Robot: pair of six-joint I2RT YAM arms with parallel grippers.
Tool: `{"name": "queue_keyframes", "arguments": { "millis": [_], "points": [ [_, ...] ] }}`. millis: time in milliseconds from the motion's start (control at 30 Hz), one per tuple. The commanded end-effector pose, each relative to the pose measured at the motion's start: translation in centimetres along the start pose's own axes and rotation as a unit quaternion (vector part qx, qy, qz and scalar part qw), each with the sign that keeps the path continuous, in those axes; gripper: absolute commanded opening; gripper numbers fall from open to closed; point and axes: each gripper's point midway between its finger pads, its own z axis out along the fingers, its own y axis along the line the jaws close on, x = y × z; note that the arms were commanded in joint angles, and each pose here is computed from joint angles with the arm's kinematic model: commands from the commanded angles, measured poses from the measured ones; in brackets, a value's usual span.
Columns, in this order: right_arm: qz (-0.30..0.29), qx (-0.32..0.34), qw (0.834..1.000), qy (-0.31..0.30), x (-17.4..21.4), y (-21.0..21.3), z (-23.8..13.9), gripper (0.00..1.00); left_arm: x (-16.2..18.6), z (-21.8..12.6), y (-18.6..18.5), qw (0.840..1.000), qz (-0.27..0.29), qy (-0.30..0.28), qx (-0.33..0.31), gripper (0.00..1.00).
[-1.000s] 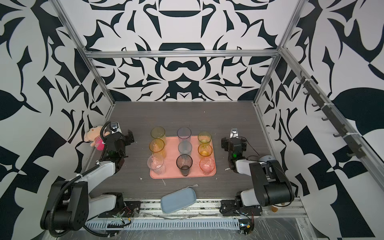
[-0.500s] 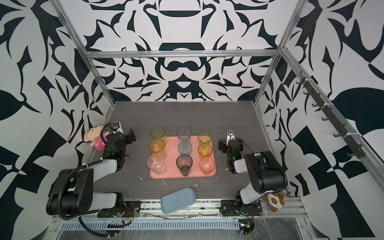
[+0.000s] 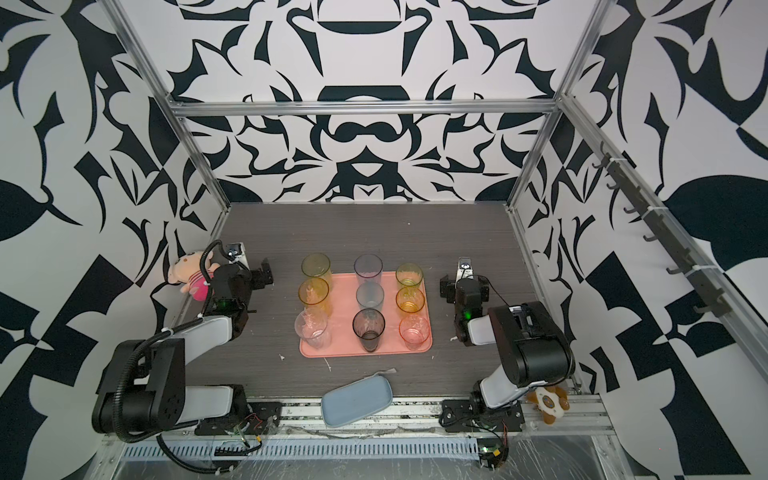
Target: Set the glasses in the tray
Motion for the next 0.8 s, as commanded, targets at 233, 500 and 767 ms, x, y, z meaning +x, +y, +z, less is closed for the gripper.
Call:
{"name": "queue_keyframes", "arguments": {
  "millis": [233, 500, 767],
  "points": [
    [0.013, 0.012, 1.0, -0.025, -1.8, -0.4, 0.3, 1.0, 3.9, 1.6, 0.5, 1.0, -0.025, 0.009, 0.007, 0.99],
    [0.013, 0.012, 1.0, -0.025, -1.8, -0.4, 0.3, 1.0, 3.8, 1.7, 0.8, 1.0, -0.028, 0.007, -0.003, 1.0],
    [0.014, 0.012, 0.999, -0.026, -1.8, -0.4, 0.3, 1.0, 3.9, 1.7, 0.9, 1.0, -0.028, 0.009, -0.003, 0.99]
  ]
}}
